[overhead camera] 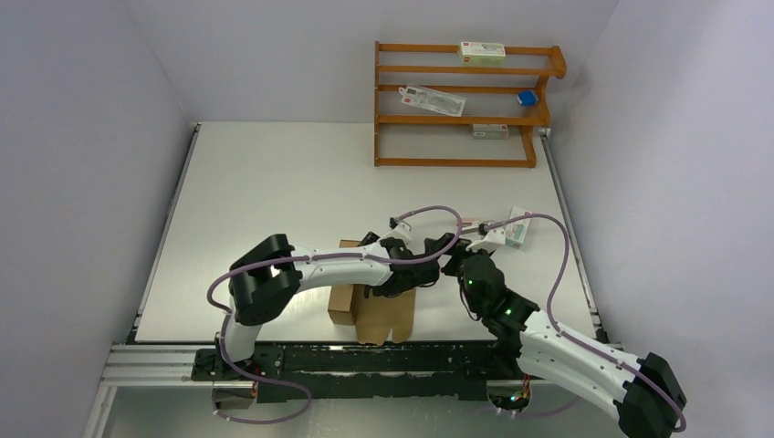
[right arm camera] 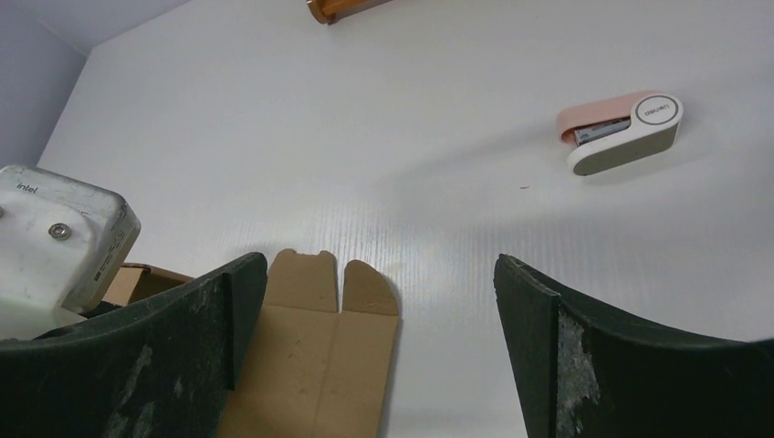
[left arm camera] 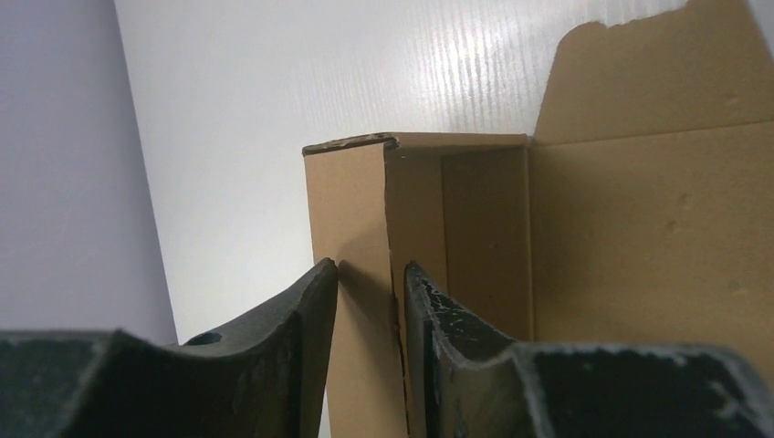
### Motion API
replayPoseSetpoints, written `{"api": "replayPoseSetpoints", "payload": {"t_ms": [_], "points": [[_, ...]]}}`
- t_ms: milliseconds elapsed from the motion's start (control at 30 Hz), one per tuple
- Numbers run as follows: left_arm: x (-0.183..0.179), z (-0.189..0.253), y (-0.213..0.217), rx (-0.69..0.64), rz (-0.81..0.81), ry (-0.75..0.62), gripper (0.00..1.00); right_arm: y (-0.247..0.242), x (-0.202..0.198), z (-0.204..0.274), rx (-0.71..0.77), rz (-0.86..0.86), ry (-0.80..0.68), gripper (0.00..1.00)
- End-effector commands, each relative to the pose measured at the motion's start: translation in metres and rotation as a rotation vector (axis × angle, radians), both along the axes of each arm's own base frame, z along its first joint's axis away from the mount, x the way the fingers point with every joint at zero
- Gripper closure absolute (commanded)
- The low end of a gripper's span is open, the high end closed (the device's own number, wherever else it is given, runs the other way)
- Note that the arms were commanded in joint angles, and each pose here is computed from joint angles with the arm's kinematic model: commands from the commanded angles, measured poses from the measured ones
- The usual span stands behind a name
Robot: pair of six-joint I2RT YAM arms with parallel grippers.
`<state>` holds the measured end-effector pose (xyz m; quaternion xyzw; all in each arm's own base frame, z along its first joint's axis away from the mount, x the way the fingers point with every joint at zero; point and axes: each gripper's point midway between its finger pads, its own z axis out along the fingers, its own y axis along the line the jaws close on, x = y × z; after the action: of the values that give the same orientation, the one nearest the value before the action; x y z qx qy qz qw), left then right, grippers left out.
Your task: Fold the paper box
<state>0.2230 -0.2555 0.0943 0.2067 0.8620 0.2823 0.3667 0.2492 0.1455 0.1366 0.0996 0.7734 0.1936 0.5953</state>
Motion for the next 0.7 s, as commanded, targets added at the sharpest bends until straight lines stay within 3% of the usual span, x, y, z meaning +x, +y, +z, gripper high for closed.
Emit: {"api": "replayPoseSetpoints", "payload": {"t_ms": [0,500,667], "points": [[0.006,0.014,0.003,0.035,0.006,-0.060,0.63,-0.003,0.000,0.002,0.016,-0.012,-0.014,0.00],[0.007,0.036,0.030,-0.051,0.034,-0.076,0.78,0.003,-0.006,0.029,0.036,0.053,-0.044,0.00],[0.015,0.023,0.041,-0.172,0.046,-0.013,0.81,0.009,-0.013,0.056,0.025,0.118,-0.050,0.00]]}}
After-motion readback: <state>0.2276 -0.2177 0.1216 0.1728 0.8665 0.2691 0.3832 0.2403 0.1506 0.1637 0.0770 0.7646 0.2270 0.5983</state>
